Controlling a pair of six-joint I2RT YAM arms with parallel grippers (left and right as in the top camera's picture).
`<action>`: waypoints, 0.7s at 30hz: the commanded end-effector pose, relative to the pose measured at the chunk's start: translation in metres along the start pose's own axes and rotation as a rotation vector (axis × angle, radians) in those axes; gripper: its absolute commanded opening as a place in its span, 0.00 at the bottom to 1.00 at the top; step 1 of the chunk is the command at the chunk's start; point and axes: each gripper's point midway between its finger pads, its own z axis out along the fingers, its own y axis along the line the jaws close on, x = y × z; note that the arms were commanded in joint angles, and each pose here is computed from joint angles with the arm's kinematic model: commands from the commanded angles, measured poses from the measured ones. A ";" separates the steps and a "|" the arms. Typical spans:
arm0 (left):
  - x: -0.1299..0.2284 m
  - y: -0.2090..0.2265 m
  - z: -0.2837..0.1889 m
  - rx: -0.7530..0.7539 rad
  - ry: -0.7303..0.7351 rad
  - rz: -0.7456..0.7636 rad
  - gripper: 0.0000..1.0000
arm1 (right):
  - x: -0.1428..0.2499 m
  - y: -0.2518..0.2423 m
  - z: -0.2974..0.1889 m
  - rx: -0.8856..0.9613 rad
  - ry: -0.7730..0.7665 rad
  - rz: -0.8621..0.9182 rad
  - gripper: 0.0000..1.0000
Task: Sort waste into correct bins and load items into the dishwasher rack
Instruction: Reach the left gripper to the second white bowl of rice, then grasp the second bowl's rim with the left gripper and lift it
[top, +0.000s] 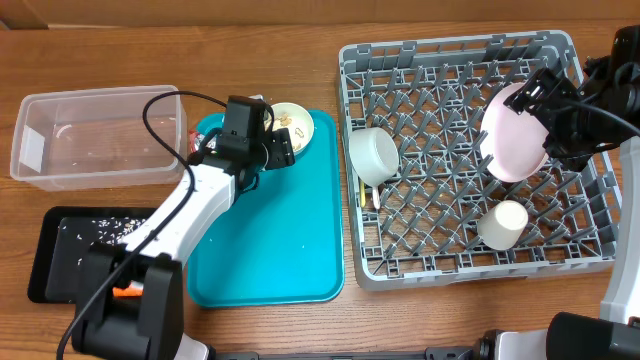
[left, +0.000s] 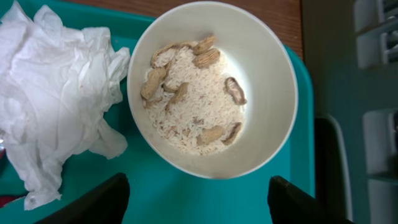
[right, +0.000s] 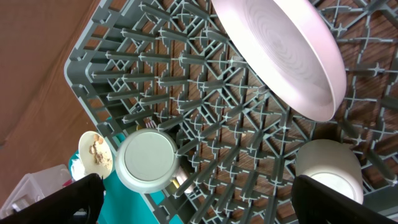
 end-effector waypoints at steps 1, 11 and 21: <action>0.002 0.007 0.017 -0.033 0.001 -0.092 0.70 | -0.003 0.004 -0.009 -0.011 -0.032 -0.017 1.00; 0.007 0.013 0.039 -0.052 0.001 -0.171 0.57 | -0.003 0.003 -0.008 -0.009 -0.030 -0.016 1.00; 0.001 0.026 0.040 -0.125 -0.039 -0.180 0.45 | -0.004 -0.006 -0.004 0.039 -0.037 -0.011 1.00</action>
